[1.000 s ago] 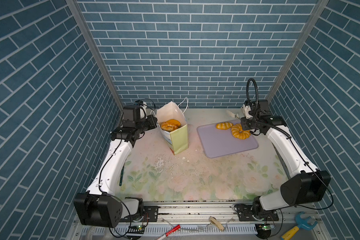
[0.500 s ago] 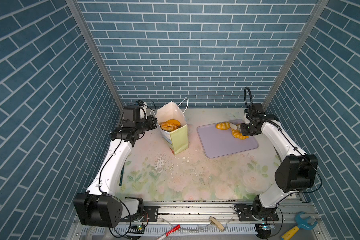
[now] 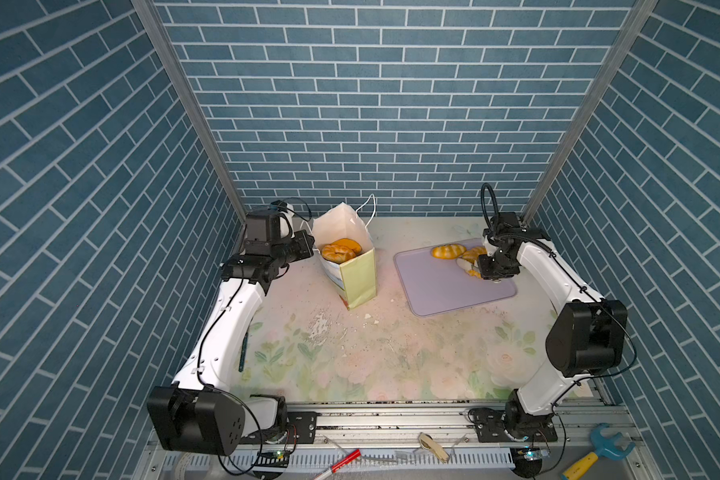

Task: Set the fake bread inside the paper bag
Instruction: 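Move the open tongs back over the tray with the right gripper, then lower the tongs onto the large yellow ring bun and pinch its rim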

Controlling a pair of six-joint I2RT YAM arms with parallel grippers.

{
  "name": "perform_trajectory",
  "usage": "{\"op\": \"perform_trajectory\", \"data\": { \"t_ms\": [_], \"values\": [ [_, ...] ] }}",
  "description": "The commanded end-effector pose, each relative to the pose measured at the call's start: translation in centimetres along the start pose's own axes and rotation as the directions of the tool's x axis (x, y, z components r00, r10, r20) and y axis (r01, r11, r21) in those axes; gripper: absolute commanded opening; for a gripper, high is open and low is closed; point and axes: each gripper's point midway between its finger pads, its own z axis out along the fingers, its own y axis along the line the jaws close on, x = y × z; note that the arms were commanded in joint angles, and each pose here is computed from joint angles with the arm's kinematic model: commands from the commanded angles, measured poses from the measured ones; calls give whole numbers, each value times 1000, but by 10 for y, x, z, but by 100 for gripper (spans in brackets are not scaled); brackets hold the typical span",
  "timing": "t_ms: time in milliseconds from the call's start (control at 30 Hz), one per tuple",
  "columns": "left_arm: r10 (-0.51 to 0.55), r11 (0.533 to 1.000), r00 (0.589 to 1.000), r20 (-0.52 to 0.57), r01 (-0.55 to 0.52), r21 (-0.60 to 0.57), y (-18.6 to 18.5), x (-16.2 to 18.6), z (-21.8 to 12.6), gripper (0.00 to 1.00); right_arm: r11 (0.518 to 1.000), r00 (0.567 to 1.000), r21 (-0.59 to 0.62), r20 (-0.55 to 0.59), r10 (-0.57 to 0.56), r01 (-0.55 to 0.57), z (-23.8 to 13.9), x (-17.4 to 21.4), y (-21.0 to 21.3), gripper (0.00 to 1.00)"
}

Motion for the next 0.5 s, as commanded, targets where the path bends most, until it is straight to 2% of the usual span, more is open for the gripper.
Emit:
{"op": "perform_trajectory", "data": {
  "t_ms": [0,267,467],
  "values": [
    [6,1000,1000,26,-7,14,-6,-8,-4,16,1000,1000,-18,-5,-14,14,2,-2,3,40],
    [1,1000,1000,30,-2,14,-6,-8,-5,16,999,999,-23,-28,-46,46,10,-6,6,40],
    [0,1000,1000,31,0,12,-6,-8,-5,16,997,992,12,-102,-69,70,17,8,0,33]
  ]
}}
